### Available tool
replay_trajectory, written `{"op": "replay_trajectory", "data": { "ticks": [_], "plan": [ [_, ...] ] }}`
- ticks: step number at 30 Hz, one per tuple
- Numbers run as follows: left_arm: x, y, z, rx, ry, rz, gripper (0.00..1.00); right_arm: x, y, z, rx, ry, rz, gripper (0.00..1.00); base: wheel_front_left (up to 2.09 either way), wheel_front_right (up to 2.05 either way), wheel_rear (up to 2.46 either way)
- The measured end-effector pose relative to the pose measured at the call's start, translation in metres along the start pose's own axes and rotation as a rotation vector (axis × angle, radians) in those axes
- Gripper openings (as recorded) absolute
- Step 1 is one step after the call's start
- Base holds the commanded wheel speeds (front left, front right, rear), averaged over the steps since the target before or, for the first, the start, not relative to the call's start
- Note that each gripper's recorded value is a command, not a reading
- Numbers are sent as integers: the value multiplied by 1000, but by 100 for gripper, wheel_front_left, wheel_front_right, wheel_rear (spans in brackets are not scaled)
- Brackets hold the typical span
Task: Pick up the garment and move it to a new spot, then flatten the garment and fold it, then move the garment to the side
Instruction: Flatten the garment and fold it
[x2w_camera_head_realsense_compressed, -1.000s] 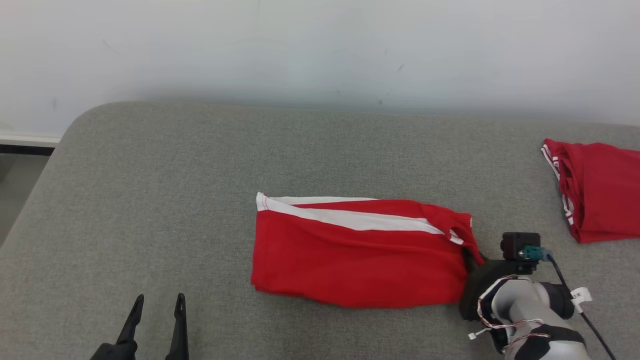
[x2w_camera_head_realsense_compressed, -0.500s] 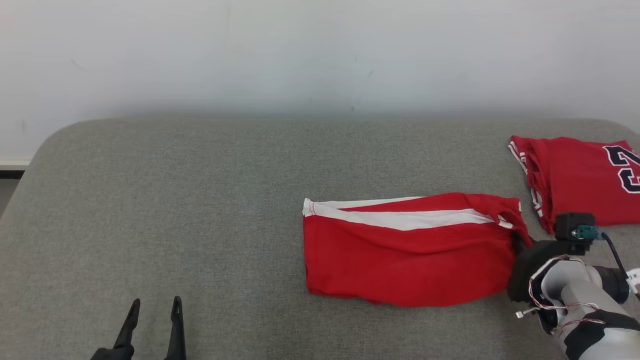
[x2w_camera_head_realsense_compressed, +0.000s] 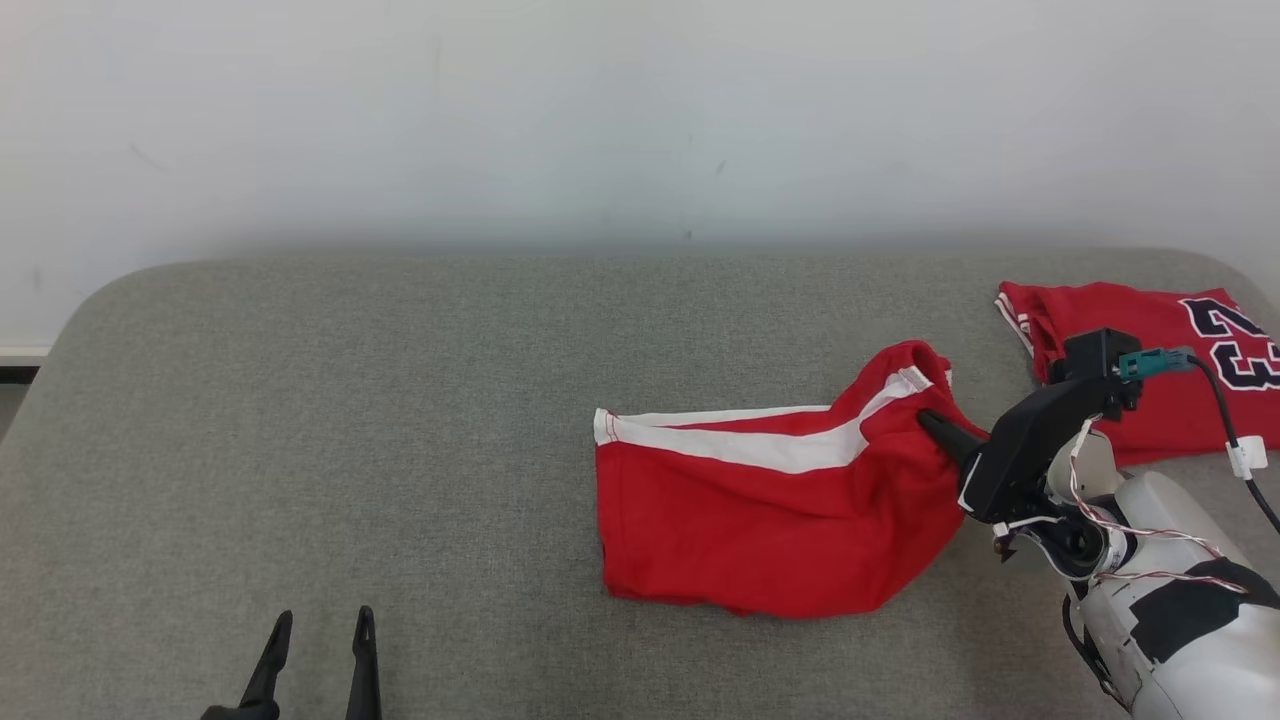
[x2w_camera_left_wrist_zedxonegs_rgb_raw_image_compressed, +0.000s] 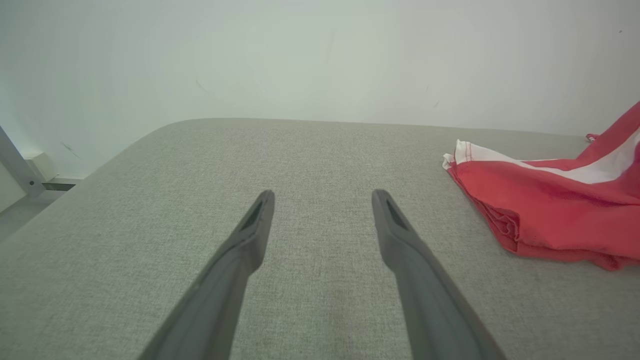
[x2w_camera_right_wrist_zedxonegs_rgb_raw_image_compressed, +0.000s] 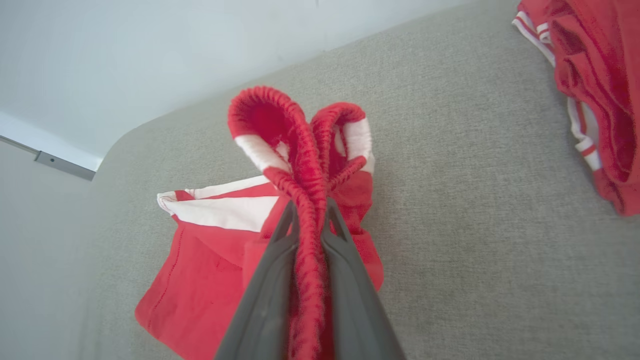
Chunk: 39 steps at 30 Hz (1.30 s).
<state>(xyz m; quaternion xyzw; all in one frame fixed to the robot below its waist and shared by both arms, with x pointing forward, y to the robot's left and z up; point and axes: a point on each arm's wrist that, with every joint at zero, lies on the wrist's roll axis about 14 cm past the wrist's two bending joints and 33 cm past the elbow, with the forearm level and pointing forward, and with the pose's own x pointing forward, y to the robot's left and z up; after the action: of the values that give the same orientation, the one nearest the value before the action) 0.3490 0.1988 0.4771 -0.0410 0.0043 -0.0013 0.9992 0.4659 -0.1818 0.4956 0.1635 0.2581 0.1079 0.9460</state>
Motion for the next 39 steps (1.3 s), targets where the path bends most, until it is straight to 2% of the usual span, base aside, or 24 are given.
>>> {"op": "replay_trajectory", "data": {
  "ticks": [9,13,21,29,34,35,36,39],
  "plan": [
    [-6,3,-3,-17,9,19,100,19,61,-4,146,95,175,0,0,0,0],
    [-8,6,-5,-28,13,35,100,32,90,-13,153,144,231,0,0,0,0],
    [-13,16,-9,-44,26,69,100,56,127,-40,104,262,270,0,0,0,0],
    [-16,25,-11,-63,33,107,100,72,144,-61,93,337,272,0,0,0,0],
    [-18,26,-13,-69,39,121,100,78,151,-67,95,337,274,0,0,0,0],
    [-18,26,-13,-70,40,121,100,78,150,-67,81,330,267,43,0,0,0],
    [-18,25,-13,-72,40,120,100,79,150,-66,65,318,262,100,0,0,0],
    [-17,25,-13,-73,38,120,100,78,150,-66,58,306,260,100,0,0,0]
  ]
}}
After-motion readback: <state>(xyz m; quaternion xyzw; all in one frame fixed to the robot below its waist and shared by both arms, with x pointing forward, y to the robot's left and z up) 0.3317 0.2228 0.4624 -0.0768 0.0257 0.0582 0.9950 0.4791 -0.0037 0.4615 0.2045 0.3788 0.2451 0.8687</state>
